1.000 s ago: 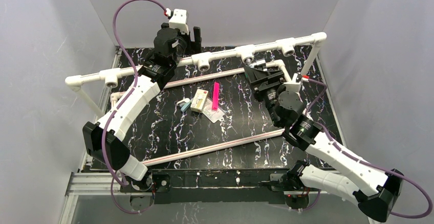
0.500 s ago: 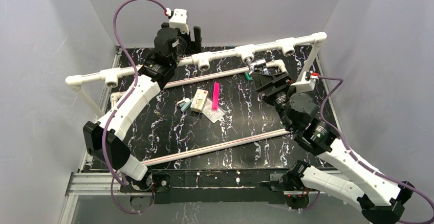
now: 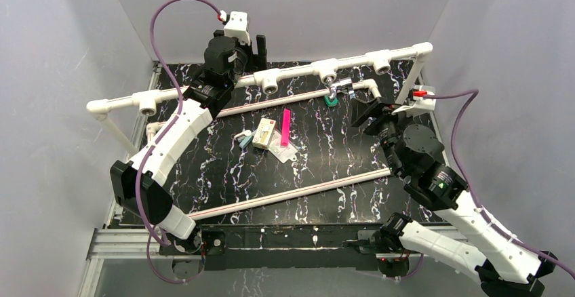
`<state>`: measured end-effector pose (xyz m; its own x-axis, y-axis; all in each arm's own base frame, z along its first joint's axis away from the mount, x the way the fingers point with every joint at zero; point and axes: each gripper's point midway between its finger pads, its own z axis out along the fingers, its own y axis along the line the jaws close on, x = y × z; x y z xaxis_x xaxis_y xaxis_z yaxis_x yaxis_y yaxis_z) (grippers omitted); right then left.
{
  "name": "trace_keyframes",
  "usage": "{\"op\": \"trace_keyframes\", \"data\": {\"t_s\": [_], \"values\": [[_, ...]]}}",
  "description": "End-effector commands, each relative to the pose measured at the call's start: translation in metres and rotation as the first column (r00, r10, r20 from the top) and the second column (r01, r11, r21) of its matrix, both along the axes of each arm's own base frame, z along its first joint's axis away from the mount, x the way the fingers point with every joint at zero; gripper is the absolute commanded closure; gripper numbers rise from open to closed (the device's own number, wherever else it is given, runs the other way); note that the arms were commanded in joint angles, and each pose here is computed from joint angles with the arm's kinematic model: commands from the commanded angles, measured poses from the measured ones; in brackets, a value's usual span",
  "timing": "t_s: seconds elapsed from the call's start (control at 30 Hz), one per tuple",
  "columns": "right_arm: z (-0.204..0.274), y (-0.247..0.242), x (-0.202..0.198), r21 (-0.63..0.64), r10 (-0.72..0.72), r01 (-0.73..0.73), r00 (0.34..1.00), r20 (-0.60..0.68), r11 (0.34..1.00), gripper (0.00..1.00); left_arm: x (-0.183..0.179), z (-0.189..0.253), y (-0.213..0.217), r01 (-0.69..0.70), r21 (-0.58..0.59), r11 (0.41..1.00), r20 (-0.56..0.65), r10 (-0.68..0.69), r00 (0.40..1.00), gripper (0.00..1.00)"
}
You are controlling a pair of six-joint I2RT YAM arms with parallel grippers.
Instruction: Install the water faucets
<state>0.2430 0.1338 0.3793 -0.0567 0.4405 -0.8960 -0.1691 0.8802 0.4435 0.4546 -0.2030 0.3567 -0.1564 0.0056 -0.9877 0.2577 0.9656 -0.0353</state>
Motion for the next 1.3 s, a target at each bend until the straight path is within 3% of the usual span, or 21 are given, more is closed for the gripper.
{"op": "trace_keyframes", "data": {"t_s": [0.0,0.13,0.27,0.53,0.6,0.93,1.27], "values": [[0.039,-0.011,-0.004,-0.258,0.042,-0.002,0.988,0.149,0.966,0.21,-0.006,-0.095,0.005,0.016,0.136,0.991,-0.246,0.018,0.969,0.2],[0.045,0.007,-0.007,-0.507,0.207,-0.084,0.96,0.191,0.858,0.22,-0.007,-0.095,0.006,0.016,0.136,0.991,-0.247,0.019,0.969,0.2],[0.036,0.016,-0.001,-0.742,0.303,-0.083,0.939,0.166,0.665,0.22,-0.008,-0.094,0.005,0.018,0.129,0.991,-0.246,0.015,0.969,0.2],[0.031,0.039,0.008,-0.955,0.492,0.024,0.854,0.173,0.294,0.2,-0.008,-0.093,0.005,0.016,0.131,0.991,-0.243,0.016,0.97,0.2],[0.032,0.043,0.011,-0.971,0.514,0.069,0.838,0.182,0.231,0.19,-0.008,-0.093,0.006,0.016,0.131,0.991,-0.242,0.016,0.97,0.2],[0.047,0.054,0.026,-0.953,0.542,0.294,0.789,0.289,0.08,0.19,-0.007,-0.096,0.006,0.015,0.136,0.991,-0.245,0.019,0.969,0.2],[0.04,0.068,0.039,-0.923,0.573,0.381,0.77,0.279,-0.063,0.21,-0.006,-0.098,0.005,0.017,0.136,0.991,-0.251,0.017,0.968,0.2]]}}
